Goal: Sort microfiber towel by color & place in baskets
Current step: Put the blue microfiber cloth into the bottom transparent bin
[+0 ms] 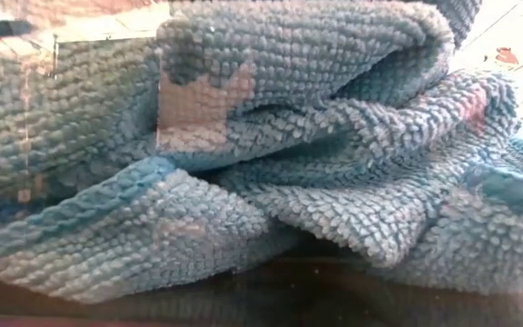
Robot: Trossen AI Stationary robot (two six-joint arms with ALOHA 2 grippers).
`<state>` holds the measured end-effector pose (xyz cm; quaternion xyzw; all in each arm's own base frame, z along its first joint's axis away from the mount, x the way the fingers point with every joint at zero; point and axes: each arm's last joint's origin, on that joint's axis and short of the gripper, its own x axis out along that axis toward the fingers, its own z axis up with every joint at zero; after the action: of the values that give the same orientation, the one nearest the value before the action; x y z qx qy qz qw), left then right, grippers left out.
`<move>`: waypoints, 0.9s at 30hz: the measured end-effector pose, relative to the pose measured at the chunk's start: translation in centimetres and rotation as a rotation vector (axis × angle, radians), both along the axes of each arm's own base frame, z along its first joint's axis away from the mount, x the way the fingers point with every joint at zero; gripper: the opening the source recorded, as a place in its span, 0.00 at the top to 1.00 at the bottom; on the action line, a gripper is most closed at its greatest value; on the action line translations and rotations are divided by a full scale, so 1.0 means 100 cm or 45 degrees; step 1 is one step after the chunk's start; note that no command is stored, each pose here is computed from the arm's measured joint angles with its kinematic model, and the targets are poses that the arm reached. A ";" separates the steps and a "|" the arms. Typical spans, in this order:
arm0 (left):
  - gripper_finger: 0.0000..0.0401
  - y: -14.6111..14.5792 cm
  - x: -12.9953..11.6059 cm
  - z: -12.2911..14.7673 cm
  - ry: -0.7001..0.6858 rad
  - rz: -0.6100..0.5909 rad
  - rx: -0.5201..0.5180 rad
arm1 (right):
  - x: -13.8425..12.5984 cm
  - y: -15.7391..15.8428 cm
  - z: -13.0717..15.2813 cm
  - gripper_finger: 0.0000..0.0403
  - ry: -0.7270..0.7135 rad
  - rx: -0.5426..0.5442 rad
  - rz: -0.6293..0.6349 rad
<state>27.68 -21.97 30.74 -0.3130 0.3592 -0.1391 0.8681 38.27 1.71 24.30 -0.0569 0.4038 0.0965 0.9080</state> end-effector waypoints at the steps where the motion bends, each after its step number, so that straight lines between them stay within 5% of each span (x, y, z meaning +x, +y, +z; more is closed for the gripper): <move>1: 0.44 0.000 0.000 -0.001 0.020 0.007 0.003 | 0.000 -0.001 -0.003 0.51 -0.001 0.008 -0.017; 17: 0.37 0.015 0.000 -0.028 0.367 0.062 0.078 | -0.001 -0.009 -0.006 0.61 0.003 0.034 -0.059; 27: 0.56 0.015 0.001 -0.008 0.283 0.081 0.076 | -0.001 -0.008 -0.006 0.72 0.005 0.058 -0.034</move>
<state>27.81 -20.44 29.92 -0.3116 0.4473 -0.0652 0.8358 38.19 0.93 23.74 -0.0308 0.4040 0.0936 0.9094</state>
